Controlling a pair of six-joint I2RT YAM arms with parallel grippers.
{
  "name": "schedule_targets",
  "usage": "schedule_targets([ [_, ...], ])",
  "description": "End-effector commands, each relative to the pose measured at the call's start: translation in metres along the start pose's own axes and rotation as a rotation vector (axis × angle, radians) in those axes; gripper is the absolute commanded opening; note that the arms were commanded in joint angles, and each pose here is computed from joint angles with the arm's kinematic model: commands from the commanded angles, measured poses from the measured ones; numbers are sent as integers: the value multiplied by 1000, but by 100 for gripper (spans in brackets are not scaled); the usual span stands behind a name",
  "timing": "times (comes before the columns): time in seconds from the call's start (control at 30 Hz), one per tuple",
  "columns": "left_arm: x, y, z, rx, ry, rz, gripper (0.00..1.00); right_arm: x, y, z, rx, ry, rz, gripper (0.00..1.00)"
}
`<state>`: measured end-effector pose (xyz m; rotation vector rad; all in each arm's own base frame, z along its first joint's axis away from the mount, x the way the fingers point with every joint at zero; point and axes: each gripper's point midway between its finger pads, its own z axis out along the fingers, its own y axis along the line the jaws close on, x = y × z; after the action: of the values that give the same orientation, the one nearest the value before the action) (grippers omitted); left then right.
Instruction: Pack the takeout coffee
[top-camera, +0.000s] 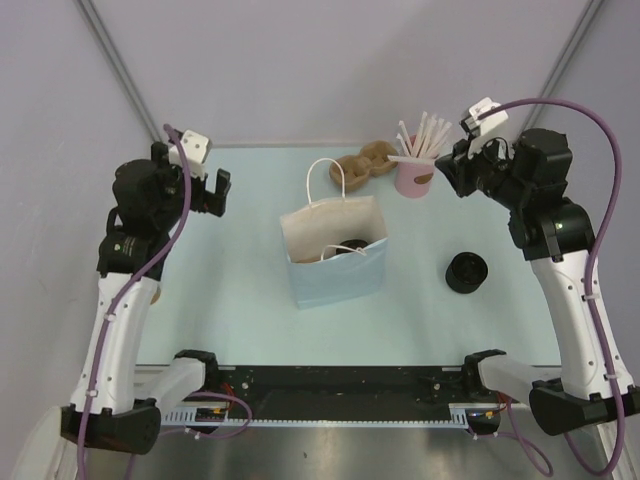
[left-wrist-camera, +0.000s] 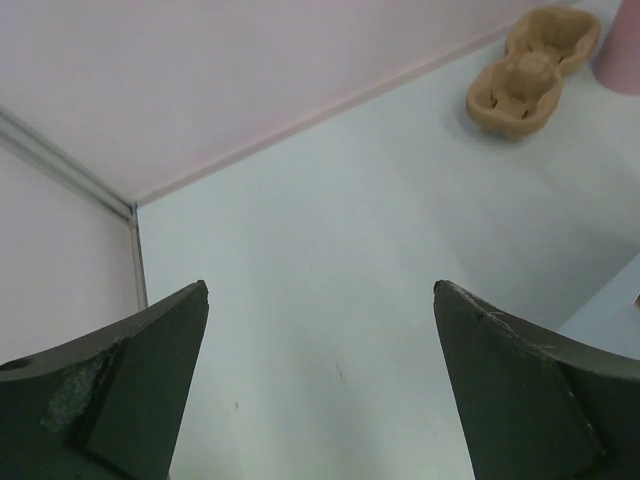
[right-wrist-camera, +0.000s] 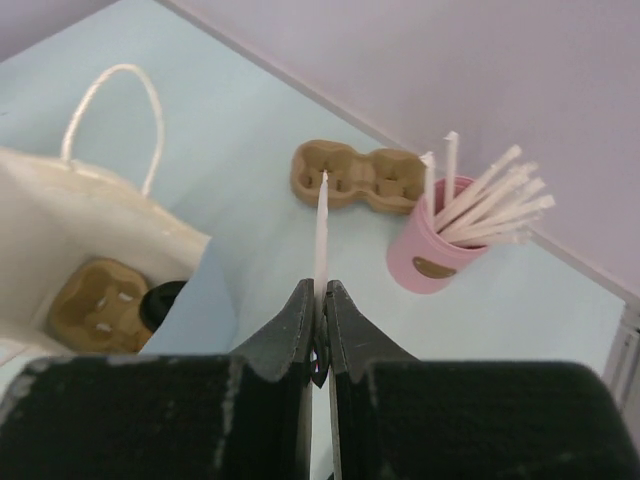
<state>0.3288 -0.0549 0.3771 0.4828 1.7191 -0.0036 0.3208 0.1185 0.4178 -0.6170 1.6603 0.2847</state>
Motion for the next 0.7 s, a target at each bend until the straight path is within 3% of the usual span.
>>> schedule_targets([
  [0.0,38,-9,-7,61,44,-53,100,-13,41,-22,-213,-40,-15,0],
  [0.13,81,-19,-6,88,106,-95,100,-34,76,-54,-385,-86,-45,0],
  [0.37,87,-17,-17,66,60,-119,99,-50,101,-95,-499,-108,-107,0],
  [0.67,102,-24,-15,92,72,-145,99,-24,132,-80,-630,12,-72,0],
])
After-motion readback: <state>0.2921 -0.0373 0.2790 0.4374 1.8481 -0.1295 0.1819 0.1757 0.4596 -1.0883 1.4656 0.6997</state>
